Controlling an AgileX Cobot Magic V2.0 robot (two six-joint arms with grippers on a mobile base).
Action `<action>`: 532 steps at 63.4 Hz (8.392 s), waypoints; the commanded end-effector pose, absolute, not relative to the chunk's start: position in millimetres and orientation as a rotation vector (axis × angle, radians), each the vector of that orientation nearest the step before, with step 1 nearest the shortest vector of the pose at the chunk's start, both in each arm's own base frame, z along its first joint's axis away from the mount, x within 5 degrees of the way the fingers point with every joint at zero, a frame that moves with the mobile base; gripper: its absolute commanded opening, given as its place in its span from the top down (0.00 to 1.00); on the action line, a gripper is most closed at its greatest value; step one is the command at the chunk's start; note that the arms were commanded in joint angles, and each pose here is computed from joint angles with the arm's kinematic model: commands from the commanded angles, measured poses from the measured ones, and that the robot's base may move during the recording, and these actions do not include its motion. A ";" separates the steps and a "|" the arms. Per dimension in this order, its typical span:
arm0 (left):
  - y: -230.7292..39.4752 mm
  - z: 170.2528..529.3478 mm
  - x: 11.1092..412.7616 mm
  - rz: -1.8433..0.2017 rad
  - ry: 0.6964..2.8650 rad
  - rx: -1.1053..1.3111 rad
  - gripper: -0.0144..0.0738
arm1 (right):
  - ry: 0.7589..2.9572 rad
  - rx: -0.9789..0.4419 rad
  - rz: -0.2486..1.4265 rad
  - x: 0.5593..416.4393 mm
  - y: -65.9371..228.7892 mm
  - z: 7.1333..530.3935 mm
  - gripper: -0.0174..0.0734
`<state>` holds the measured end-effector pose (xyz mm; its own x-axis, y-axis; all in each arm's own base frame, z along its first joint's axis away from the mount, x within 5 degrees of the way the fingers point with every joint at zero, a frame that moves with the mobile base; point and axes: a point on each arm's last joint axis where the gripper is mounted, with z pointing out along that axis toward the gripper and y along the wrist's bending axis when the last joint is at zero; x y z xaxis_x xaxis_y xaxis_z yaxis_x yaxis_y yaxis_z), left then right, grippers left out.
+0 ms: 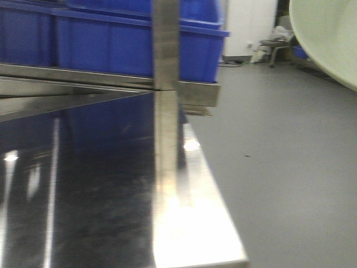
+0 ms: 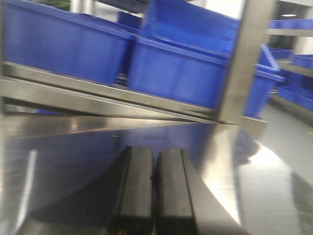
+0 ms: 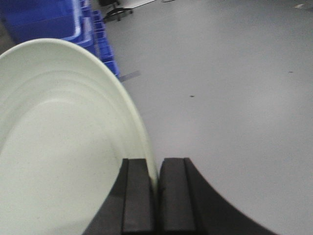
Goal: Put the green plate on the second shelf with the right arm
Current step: 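Drive the base to the shelf of blue bins holding the plate, then extend the right arm carrying the plate over a blue bin on the shelf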
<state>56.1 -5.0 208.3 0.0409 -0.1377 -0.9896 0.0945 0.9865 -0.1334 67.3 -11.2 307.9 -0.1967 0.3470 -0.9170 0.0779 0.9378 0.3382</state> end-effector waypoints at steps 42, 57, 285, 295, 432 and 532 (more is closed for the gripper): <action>-5.1 203.3 56.0 -0.194 1.457 -0.039 0.69 | 1.669 0.261 0.261 67.3 -9.6 324.8 0.75; -5.1 203.3 56.0 -0.194 1.457 -0.039 0.69 | 1.669 0.261 0.261 67.3 -9.6 324.8 0.75; -5.1 203.3 56.0 -0.194 1.457 -0.039 0.69 | 1.669 0.262 0.261 67.3 -9.7 324.8 0.75; -5.1 203.3 56.0 -0.194 1.457 -0.039 0.69 | 1.669 0.262 0.261 67.3 -9.7 324.8 0.75; -5.1 203.3 56.0 -0.194 1.457 -0.039 0.69 | 1.669 0.262 0.260 67.3 -9.7 324.7 0.75; -5.0 203.3 56.0 -0.193 1.457 -0.040 0.69 | 1.669 0.264 0.259 67.0 -10.0 324.7 0.75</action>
<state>56.1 -5.0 208.3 0.0412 -0.1377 -0.9896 0.0946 0.9865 -0.1334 66.6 -11.9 308.1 -0.1923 0.3469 -0.9180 0.0795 0.9379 0.3378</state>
